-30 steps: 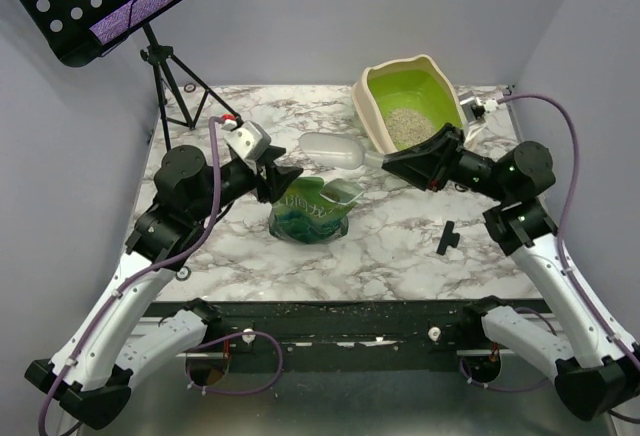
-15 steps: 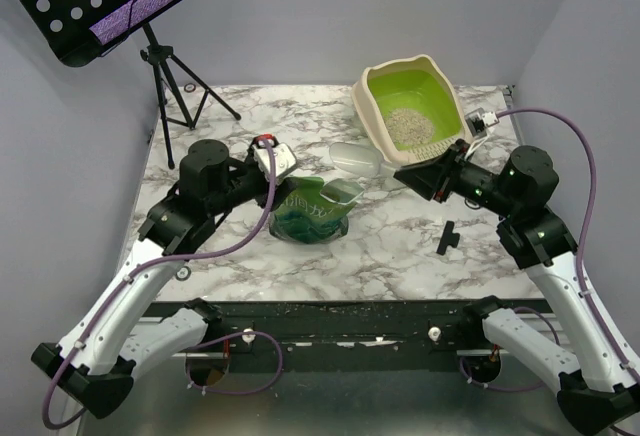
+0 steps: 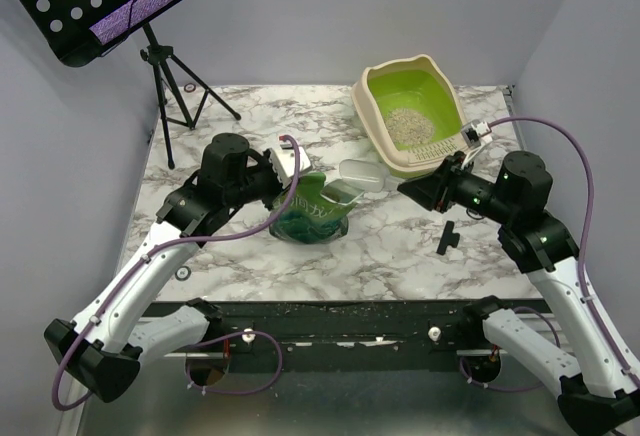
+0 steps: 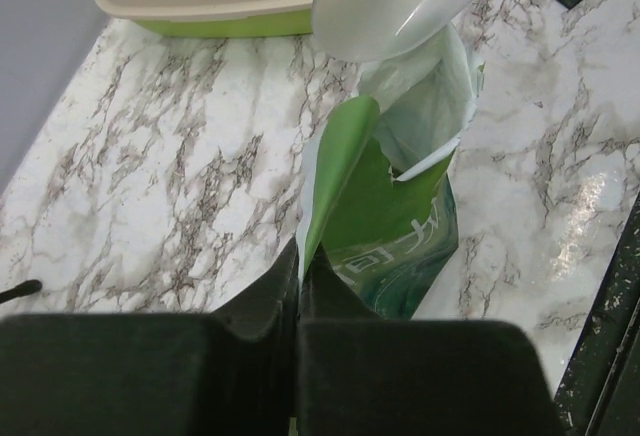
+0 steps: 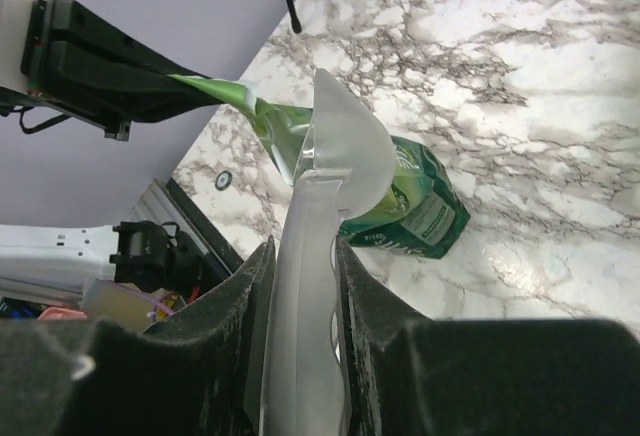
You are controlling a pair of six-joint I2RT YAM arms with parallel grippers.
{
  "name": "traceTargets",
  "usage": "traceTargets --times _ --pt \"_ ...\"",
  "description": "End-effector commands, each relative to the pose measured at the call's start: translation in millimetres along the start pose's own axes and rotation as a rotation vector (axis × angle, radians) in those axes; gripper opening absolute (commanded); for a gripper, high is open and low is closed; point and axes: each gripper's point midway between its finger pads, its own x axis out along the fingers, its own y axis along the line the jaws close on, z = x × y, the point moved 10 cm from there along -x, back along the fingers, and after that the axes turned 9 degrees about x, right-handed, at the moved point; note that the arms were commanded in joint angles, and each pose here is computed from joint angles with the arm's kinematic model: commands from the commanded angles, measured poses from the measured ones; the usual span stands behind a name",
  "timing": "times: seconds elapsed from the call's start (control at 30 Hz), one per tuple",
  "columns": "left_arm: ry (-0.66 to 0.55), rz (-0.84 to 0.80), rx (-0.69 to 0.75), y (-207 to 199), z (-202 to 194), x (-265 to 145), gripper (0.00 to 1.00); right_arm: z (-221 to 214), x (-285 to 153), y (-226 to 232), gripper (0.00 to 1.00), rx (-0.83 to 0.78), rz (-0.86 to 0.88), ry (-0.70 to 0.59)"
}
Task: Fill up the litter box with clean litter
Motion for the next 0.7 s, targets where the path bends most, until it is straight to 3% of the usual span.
traceTargets --times 0.0,0.67 --pt "0.015 -0.026 0.004 -7 -6 1 0.00 3 -5 1 0.01 -0.011 -0.054 0.028" --pt "-0.030 0.131 0.005 -22 -6 -10 0.00 1 -1 11 0.01 -0.043 -0.021 0.184"
